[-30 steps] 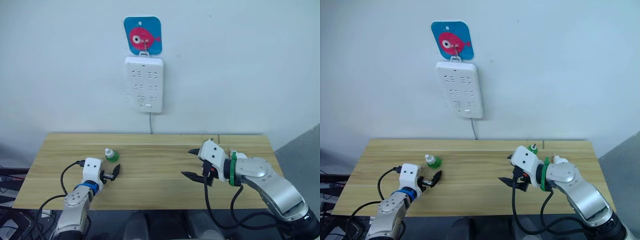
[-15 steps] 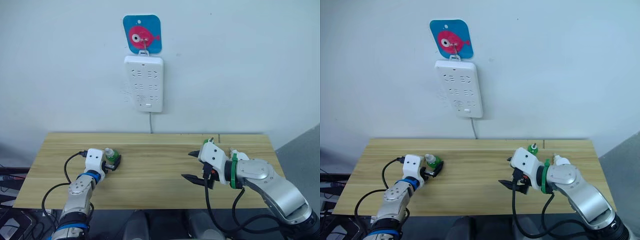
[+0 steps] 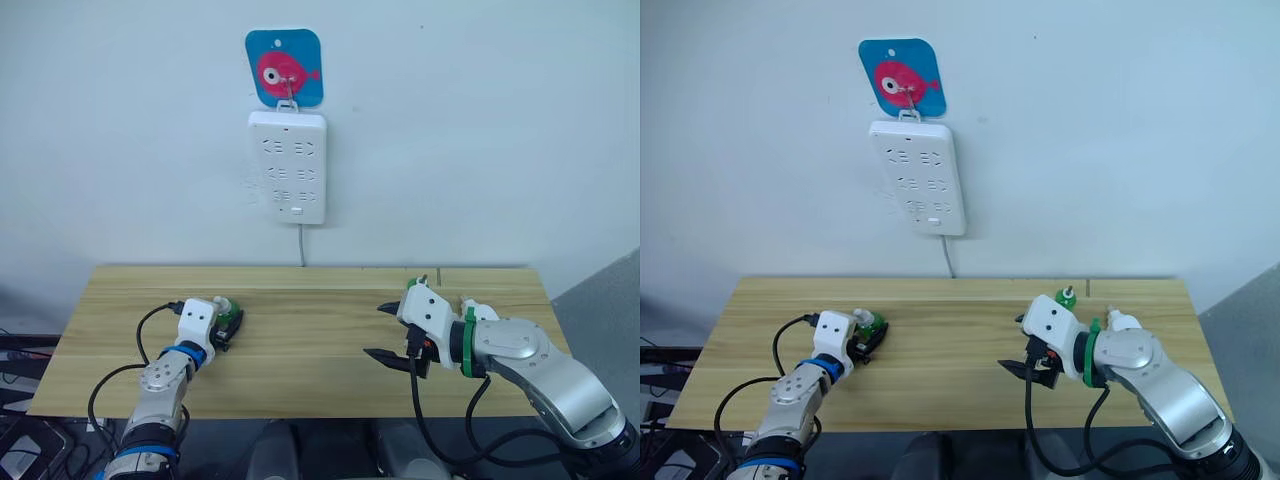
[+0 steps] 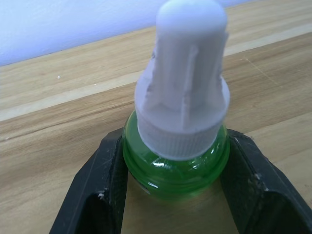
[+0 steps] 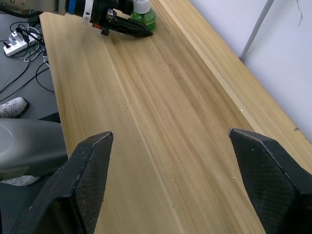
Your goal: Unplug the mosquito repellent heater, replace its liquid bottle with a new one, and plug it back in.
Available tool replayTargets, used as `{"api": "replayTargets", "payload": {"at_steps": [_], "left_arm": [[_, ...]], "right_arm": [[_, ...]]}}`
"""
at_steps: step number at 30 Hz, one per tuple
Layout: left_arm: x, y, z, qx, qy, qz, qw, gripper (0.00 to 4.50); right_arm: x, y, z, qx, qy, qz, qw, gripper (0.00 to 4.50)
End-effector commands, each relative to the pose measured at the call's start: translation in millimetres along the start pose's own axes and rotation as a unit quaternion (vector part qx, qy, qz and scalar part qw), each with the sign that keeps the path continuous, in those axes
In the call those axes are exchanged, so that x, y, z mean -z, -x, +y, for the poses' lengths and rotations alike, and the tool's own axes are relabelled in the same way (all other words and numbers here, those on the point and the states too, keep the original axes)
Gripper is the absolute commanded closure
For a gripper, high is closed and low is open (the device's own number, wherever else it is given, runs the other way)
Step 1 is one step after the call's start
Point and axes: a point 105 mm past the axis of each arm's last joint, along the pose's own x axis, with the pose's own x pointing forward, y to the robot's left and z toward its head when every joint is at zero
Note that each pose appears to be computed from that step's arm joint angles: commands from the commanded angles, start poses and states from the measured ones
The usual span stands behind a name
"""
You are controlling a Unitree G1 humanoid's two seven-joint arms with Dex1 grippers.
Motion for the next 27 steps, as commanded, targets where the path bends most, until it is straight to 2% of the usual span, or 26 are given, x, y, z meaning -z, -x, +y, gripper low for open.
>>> {"api": "replayTargets", "payload": {"at_steps": [1, 4, 7, 12, 15, 20, 27], "left_arm": [[-19, 6, -18, 0.085, -0.041, -0.025, 0.995, 2.24], [-60, 16, -51, 0.205, -0.064, -0.069, 0.974, 2.24], [-94, 36, -87, 0.338, -0.092, -0.071, 0.934, 2.24], [-136, 52, -113, 0.457, -0.118, -0.058, 0.88, 2.24], [-156, 57, -124, 0.502, -0.126, -0.053, 0.854, 2.24], [-168, 57, -134, 0.544, -0.162, -0.044, 0.822, 2.24], [-174, 50, -133, 0.555, -0.188, -0.044, 0.809, 2.24]], "right_arm": [[-15, 5, -3, -0.011, 0.018, -0.028, 0.999, 0.53], [-27, 7, -8, -0.027, 0.027, -0.051, 0.998, 0.53], [-44, 4, -13, -0.038, 0.039, -0.08, 0.995, 0.53], [-69, -3, -4, -0.103, 0.022, -0.109, 0.988, 0.53], [-81, -8, -1, -0.129, 0.013, -0.118, 0.985, 0.53], [-91, -15, 2, -0.154, -0.011, -0.126, 0.98, 0.53], [-101, -26, 4, -0.153, -0.041, -0.143, 0.977, 0.53]]}}
